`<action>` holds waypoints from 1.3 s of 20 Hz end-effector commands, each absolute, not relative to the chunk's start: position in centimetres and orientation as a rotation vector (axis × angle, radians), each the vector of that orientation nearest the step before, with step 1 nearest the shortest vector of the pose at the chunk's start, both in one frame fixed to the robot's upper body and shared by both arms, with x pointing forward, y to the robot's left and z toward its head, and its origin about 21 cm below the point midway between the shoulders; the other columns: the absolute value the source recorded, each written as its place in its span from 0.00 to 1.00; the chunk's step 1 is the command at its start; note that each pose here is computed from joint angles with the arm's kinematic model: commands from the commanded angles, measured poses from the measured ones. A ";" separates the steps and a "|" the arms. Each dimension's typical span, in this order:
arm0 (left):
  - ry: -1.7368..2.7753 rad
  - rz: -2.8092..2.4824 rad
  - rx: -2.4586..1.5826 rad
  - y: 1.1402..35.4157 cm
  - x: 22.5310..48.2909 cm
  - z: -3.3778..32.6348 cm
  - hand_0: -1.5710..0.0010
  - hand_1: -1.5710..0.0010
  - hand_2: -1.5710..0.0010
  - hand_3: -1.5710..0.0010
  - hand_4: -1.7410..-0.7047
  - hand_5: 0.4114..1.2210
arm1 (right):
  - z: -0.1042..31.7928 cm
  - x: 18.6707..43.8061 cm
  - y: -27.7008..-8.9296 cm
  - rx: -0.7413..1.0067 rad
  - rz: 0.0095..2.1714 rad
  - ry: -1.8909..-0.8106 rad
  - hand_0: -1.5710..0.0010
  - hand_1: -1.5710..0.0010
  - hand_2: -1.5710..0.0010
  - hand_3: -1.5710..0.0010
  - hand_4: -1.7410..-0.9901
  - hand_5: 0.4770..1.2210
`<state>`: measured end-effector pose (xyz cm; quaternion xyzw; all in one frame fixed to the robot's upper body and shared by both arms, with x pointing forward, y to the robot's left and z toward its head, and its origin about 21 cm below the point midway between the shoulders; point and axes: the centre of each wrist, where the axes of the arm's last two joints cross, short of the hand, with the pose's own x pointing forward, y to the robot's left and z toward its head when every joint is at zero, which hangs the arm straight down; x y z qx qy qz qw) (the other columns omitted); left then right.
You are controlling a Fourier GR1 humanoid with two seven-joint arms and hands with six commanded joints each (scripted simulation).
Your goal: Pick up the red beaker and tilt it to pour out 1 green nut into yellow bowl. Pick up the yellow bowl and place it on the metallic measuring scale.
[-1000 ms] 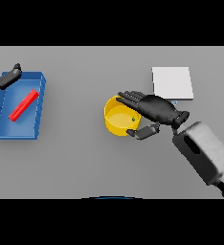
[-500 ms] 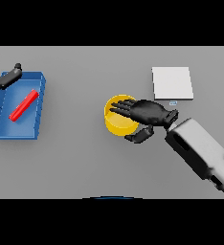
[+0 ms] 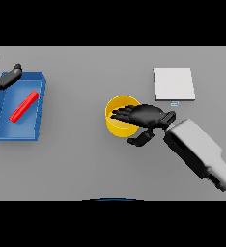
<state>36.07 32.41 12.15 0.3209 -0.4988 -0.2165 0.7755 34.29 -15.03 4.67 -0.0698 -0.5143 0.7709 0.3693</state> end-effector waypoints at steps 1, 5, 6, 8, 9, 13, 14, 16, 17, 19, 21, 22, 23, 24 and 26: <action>-1.083 -0.466 0.692 32.4 36.1 12.2 1.00 1.00 1.00 1.00 0.91 0.39 | 4.6 34.5 -14.7 -0.182 1.974 -1.322 1.00 1.00 1.00 0.99 0.61 0.31; -1.087 -0.474 0.695 31.8 36.1 12.4 1.00 1.00 1.00 1.00 0.91 0.40 | 4.5 35.0 -14.4 -0.180 1.957 -1.327 1.00 1.00 0.97 0.94 0.58 0.39; -1.087 -0.468 0.697 32.0 36.1 12.3 1.00 1.00 1.00 1.00 0.91 0.40 | 4.2 34.9 -14.7 -0.175 1.953 -1.321 1.00 0.99 0.95 0.92 0.54 0.43; -1.077 -0.471 0.688 31.7 36.1 12.0 1.00 1.00 1.00 1.00 0.91 0.39 | 4.1 34.6 -14.8 -0.163 1.963 -1.316 0.89 0.91 0.87 0.84 0.46 0.53; -1.081 -0.475 0.695 32.0 36.0 12.0 1.00 1.00 1.00 1.00 0.92 0.39 | 4.0 34.7 -14.8 -0.177 1.977 -1.310 0.79 0.84 0.82 0.79 0.41 0.63; -1.093 -0.468 0.693 31.9 35.9 12.3 1.00 1.00 1.00 1.00 0.92 0.40 | 4.2 34.5 -14.3 -0.185 1.988 -1.296 0.40 0.49 0.50 0.38 0.29 0.85; -1.091 -0.461 0.694 31.8 36.0 12.2 1.00 1.00 1.00 1.00 0.92 0.40 | 4.4 34.5 -14.4 -0.182 1.990 -1.293 0.32 0.39 0.40 0.36 0.24 0.88; -1.087 -0.470 0.693 32.1 36.1 12.4 1.00 1.00 1.00 1.00 0.91 0.40 | 4.4 34.4 -14.4 -0.172 1.988 -1.296 0.21 0.25 0.26 0.33 0.16 0.92; -1.088 -0.474 0.697 31.9 35.9 12.4 1.00 1.00 1.00 1.00 0.91 0.40 | 4.4 34.4 -14.5 -0.167 1.990 -1.297 0.16 0.20 0.20 0.31 0.13 0.94; -1.086 -0.471 0.699 31.8 35.9 12.5 1.00 1.00 1.00 1.00 0.92 0.39 | 4.8 34.3 -14.7 -0.183 1.993 -1.294 0.11 0.13 0.13 0.28 0.09 0.96; -1.091 -0.470 0.699 32.2 35.8 12.6 1.00 1.00 1.00 1.00 0.92 0.39 | 5.6 34.4 -15.0 -0.202 1.988 -1.291 0.07 0.08 0.08 0.23 0.07 0.97; -1.089 -0.474 0.698 32.1 35.8 12.5 1.00 1.00 1.00 1.00 0.92 0.39 | 6.1 34.6 -14.9 -0.206 1.986 -1.298 0.05 0.07 0.07 0.20 0.06 0.98; -1.088 -0.475 0.700 32.0 35.9 12.4 1.00 1.00 1.00 1.00 0.92 0.39 | 6.6 34.6 -14.9 -0.201 1.977 -1.304 0.04 0.05 0.05 0.17 0.05 0.98; -1.092 -0.482 0.701 31.9 35.8 12.3 1.00 1.00 1.00 1.00 0.92 0.39 | 7.1 34.8 -15.1 -0.194 1.967 -1.309 0.03 0.04 0.04 0.14 0.04 0.99; -1.082 -0.470 0.705 32.2 35.9 12.3 1.00 1.00 1.00 1.00 0.92 0.39 | 8.0 34.7 -15.7 -0.202 1.951 -1.315 0.02 0.03 0.03 0.14 0.03 0.99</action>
